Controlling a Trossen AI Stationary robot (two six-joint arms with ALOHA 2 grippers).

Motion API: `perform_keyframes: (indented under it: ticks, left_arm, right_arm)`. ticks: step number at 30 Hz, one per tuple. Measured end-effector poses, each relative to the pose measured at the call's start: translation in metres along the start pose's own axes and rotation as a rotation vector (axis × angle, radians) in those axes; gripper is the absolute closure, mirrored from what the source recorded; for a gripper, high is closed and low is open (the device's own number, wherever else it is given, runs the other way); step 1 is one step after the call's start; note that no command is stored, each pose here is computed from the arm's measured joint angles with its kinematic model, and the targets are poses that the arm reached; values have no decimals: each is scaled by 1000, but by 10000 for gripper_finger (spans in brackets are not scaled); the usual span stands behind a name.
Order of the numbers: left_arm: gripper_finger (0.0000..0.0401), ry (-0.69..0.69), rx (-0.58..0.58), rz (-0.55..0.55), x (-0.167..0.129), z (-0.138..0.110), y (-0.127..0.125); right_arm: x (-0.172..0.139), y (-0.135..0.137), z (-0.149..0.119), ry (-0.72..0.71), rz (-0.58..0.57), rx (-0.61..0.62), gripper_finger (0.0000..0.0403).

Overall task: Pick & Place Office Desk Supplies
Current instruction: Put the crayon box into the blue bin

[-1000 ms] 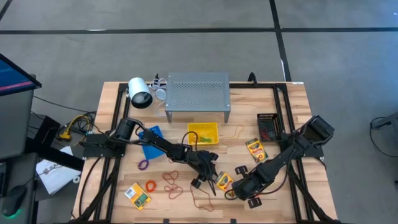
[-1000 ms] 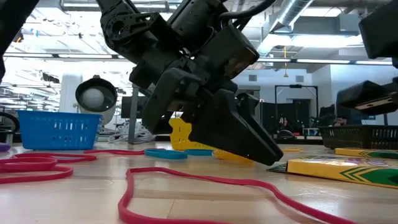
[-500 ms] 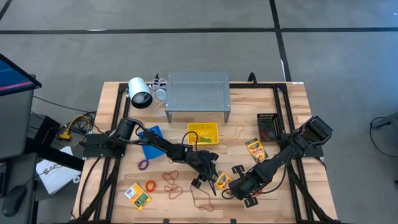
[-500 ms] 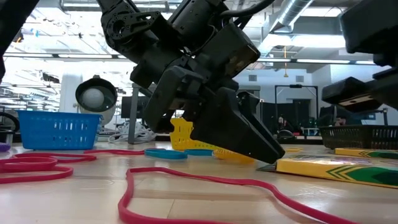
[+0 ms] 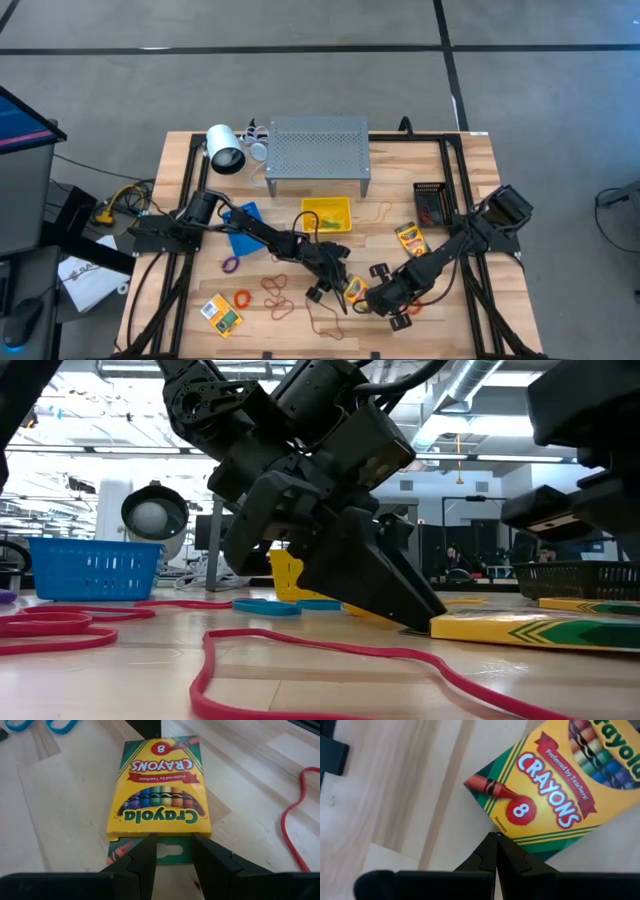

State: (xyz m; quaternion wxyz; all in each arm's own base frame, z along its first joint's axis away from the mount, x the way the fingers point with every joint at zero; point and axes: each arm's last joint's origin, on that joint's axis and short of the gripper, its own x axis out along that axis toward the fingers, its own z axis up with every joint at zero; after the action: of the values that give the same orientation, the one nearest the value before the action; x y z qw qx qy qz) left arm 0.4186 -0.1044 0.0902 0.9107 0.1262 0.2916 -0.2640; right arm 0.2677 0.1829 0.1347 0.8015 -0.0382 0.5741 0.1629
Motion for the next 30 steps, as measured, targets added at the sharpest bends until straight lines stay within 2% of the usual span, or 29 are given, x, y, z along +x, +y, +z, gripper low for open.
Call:
perform_keyframes:
  ticks: [9,15,19,24,30]
  left_arm:
    - [287,23,-7,-6,-1,-1,-1]
    - [319,34,-10,-9,-1,-2,-1]
    - [342,34,-10,-12,-1,-2,-1]
    - [358,35,-31,-18,-1,-2,-1]
    - [354,36,-37,-19,-1,-2,-1]
  right_arm:
    - [0,-5,2,-10,-7,7,403]
    - [0,-4,0,9,-13,21,403]
    - [0,-3,-1,27,33,32,400]
    - [0,-3,0,36,56,55,369]
    - [-1,-9,-1,65,65,126,311]
